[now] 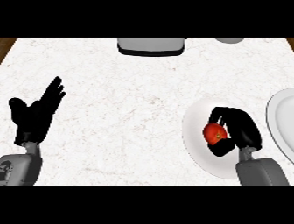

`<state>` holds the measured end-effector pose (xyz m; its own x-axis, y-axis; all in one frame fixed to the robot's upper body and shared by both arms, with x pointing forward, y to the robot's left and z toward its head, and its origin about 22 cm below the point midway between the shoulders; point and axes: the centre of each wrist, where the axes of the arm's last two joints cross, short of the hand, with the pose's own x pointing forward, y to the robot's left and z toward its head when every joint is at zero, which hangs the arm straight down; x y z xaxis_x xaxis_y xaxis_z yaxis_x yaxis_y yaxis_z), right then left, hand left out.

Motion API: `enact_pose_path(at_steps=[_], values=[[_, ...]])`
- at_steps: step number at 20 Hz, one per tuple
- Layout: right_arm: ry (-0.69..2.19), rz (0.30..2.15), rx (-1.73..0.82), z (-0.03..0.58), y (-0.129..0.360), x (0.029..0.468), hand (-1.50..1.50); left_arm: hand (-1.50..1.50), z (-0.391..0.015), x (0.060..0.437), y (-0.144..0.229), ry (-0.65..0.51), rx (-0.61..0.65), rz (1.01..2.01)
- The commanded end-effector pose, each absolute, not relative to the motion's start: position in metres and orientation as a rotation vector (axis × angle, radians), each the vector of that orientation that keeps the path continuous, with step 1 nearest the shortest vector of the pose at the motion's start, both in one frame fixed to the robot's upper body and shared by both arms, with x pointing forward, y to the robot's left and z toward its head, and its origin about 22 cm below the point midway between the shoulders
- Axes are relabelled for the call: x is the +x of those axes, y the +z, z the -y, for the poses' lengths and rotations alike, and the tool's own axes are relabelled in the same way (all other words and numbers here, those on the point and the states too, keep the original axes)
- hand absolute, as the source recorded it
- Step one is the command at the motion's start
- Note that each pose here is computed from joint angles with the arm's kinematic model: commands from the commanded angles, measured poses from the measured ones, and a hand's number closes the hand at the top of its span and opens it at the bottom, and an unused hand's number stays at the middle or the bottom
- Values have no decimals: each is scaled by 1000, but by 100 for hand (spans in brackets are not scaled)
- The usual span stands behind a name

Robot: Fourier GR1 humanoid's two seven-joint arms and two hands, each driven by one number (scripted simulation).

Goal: Pick the tomato from the plate and place it in the plate

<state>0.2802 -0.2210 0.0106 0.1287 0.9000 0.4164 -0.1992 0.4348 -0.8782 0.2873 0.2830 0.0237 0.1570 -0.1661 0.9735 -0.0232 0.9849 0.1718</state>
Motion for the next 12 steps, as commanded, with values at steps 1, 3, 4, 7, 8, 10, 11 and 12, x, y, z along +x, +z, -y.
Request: enact_pose_path(at_steps=[1, 3, 4, 7, 8, 10, 11, 12], values=[[714, 1185, -1027, 189, 34, 306, 150, 0, -284, 288, 18, -94, 150, 1406], [608, 1280, -1156, 187, 53, 310, 150, 0, -286, 294, 27, -99, 179, 1409], [554, 1300, -1236, 188, 59, 312, 150, 0, -282, 287, 16, -79, 181, 1405], [424, 1314, -1436, 191, 86, 319, 150, 0, -288, 285, 26, -88, 153, 1395], [404, 1285, -1481, 191, 96, 318, 150, 0, -279, 285, 21, -95, 174, 1393], [335, 1262, -1569, 203, 92, 318, 150, 0, -286, 287, 24, -96, 189, 1393], [286, 1254, -1568, 202, 100, 323, 150, 0, -303, 284, 29, -77, 171, 1400], [263, 1242, -1569, 213, 98, 318, 150, 0, -277, 277, 16, -82, 179, 1403]])
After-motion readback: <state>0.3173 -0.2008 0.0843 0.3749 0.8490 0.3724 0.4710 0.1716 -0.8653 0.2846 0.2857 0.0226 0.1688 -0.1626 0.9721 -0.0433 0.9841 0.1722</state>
